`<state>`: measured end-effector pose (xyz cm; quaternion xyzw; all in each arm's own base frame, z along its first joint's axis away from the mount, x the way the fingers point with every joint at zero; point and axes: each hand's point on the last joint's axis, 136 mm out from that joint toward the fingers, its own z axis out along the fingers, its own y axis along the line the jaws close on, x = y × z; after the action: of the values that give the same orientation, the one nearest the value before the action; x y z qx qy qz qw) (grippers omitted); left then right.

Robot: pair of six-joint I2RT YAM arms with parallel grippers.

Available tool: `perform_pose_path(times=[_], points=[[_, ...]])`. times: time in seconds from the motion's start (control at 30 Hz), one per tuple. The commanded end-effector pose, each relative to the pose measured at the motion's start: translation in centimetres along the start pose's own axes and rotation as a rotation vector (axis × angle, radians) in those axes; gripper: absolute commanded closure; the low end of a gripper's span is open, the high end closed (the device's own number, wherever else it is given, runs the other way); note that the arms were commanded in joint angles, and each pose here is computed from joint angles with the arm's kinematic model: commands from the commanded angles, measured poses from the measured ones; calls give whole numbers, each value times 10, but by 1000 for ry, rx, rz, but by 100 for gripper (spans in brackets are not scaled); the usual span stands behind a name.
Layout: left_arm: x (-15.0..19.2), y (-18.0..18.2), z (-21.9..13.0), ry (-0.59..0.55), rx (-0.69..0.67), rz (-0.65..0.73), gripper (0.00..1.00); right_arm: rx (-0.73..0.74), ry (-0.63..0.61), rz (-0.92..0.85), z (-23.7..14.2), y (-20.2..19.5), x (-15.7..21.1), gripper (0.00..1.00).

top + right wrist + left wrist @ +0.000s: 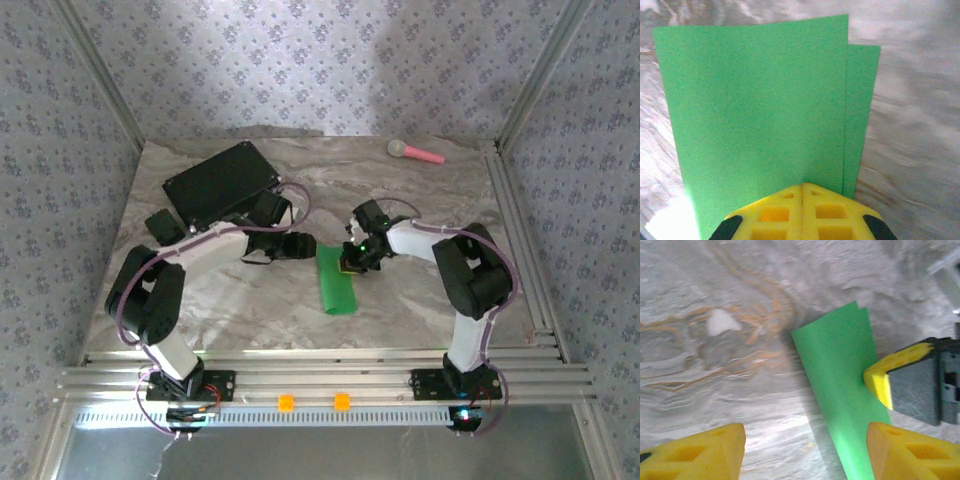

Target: Fold a paper plane with a square sheet of paper (pick it up from the middle)

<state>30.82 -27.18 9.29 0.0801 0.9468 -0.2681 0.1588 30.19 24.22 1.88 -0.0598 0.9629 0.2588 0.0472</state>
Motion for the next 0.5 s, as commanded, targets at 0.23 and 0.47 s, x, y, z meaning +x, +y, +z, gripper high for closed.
perform_pose_path(times=[0.23, 0.47], points=[[16, -34, 22, -40, 49, -268, 35, 46, 42, 141, 2, -43, 29, 94], [25, -50, 45, 15, 68, -257, 36, 29, 27, 176, 5, -42, 31, 94]])
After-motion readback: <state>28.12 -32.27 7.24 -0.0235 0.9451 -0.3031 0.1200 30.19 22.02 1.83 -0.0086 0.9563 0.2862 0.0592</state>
